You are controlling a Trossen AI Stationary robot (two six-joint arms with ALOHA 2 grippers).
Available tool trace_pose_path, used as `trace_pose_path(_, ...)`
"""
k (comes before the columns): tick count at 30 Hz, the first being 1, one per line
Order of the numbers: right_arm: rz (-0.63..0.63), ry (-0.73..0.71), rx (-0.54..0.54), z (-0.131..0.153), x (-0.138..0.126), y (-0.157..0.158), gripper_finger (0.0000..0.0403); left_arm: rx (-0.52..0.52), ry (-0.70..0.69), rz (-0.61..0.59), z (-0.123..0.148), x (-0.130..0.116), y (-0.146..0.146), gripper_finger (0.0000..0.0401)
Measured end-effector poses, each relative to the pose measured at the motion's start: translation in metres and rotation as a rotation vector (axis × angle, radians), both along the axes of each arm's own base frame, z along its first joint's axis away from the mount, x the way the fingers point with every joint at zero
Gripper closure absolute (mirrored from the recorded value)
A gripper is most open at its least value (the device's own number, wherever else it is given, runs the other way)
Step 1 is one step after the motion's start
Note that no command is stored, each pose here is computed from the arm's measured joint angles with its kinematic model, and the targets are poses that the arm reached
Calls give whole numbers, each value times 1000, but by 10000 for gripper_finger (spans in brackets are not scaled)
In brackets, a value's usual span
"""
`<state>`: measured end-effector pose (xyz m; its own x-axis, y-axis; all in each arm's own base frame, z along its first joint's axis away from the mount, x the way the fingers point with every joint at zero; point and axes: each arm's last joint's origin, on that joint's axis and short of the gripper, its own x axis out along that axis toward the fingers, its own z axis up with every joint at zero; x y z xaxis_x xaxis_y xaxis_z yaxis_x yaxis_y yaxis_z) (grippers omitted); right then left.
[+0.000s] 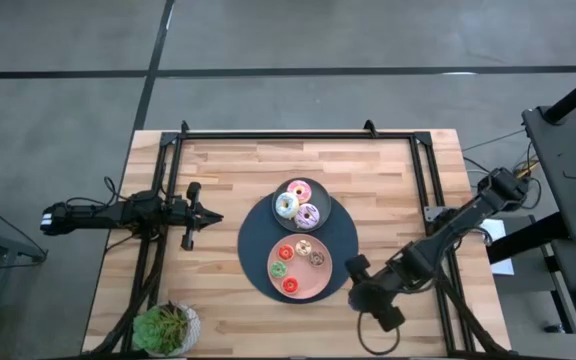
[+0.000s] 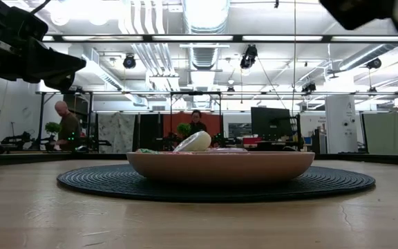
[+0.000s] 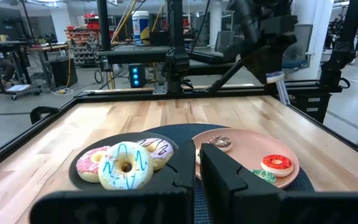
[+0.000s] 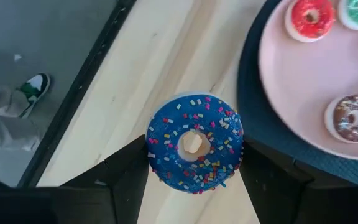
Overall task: Pick & Place donuts
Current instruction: Put the small purple doughnut into the pink plate
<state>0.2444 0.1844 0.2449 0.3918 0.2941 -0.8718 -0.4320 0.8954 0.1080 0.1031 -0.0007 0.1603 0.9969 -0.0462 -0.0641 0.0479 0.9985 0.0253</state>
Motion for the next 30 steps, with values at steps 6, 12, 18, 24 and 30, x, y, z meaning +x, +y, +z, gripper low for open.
trace_pose_path(6, -57, -14, 11, 8, 28, -3, 177, 0, 0, 0, 0, 0, 0, 401)
trace_pose_path(12, -104, -24, 19, 12, 53, -4, 177, 0, 0, 0, 0, 0, 0, 401)
trace_pose_path(18, -148, -12, 10, 7, 74, -11, 177, 0, 0, 1, 0, 0, 0, 401)
trace_pose_path(24, -215, 7, -4, 2, 84, -34, 177, 0, 0, 1, 0, 0, 0, 401)
trace_pose_path(30, -225, 15, -42, -5, 90, -57, 177, 0, 0, 0, 0, 0, 0, 401)
